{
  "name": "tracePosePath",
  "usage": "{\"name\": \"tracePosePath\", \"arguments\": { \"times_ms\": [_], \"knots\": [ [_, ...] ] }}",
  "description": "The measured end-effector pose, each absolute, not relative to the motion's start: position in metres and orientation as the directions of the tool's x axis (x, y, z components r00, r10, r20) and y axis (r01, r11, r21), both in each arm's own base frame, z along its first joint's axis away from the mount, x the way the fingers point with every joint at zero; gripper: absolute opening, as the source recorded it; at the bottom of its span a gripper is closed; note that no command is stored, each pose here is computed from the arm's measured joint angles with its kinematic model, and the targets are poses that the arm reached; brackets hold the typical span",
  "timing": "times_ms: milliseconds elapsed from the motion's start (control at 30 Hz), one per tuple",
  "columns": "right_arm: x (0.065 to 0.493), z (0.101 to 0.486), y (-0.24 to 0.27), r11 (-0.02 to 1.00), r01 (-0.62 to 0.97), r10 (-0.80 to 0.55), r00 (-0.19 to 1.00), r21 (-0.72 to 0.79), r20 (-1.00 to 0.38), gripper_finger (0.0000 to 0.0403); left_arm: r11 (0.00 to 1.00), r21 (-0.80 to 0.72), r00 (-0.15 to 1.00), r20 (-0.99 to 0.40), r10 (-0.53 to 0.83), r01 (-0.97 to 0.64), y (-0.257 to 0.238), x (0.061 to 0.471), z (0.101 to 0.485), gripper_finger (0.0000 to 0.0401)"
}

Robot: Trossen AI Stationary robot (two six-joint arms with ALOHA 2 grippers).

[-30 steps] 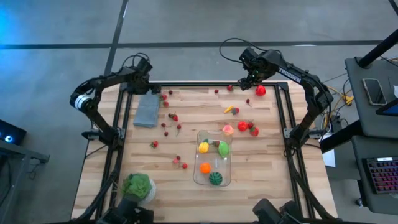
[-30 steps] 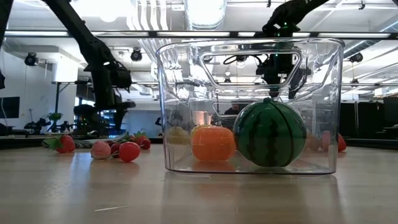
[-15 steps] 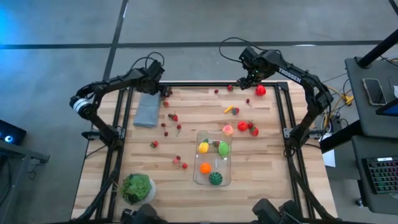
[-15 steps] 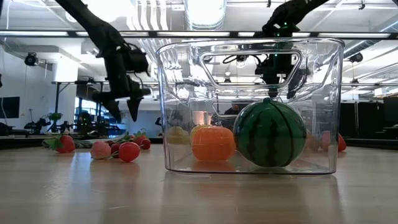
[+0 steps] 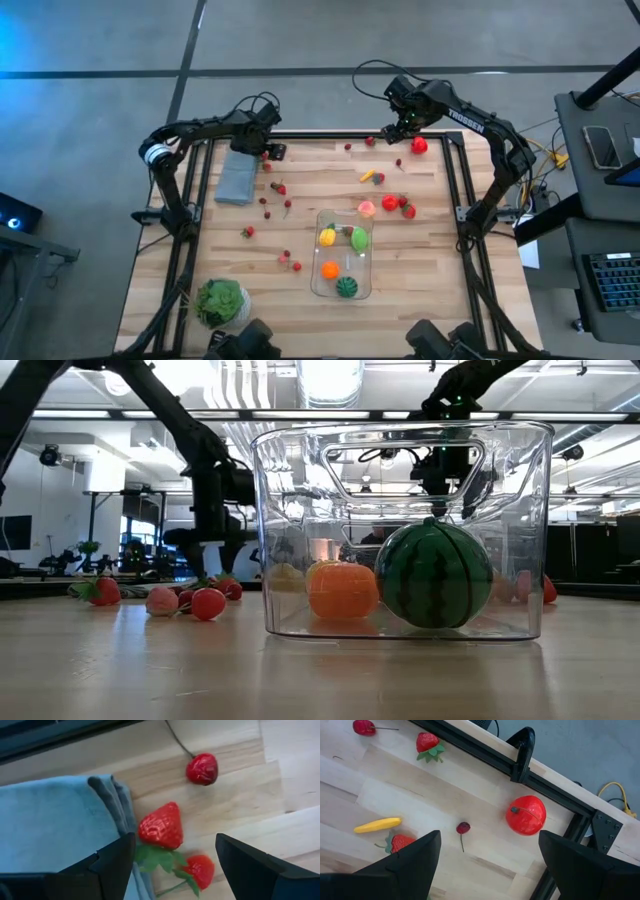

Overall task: Pick and placing Produce into tupperware
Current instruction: Put the strawberry into the transparent bin

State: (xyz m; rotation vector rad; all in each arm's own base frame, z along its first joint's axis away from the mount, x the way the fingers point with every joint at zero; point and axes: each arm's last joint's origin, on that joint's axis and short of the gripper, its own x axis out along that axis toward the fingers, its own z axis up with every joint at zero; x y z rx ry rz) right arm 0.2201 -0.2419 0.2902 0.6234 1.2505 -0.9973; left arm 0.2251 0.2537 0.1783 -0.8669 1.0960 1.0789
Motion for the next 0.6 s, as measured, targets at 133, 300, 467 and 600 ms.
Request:
{"name": "tracePosePath", "arguments": {
  "times_ms": [133,300,467,600],
  "knots": [
    [0.220,0.290,-0.242,0.462,0.878,-0.272,0.006,-0.125,-0.962,0.0329,0.268,-0.005,0.073,-0.967,0.242,-0.963,0.255,0.225,0.174,0.0259],
    [0.220,0.290,-0.242,0.463,0.878,-0.275,0.009,-0.124,-0.961,0.0329,0.272,0.029,0.040,-0.968,0.246,-0.962,0.256,0.225,0.168,0.0222],
    [0.221,0.290,-0.242,0.464,0.877,-0.277,0.011,-0.124,-0.961,0.0329,0.261,0.028,0.040,-0.967,0.253,-0.965,0.257,0.226,0.167,0.0168],
    [0.221,0.290,-0.243,0.465,0.877,-0.279,0.012,-0.124,-0.960,0.0329,0.253,0.030,0.038,-0.964,0.262,-0.967,0.257,0.226,0.167,0.0137]
  ]
}}
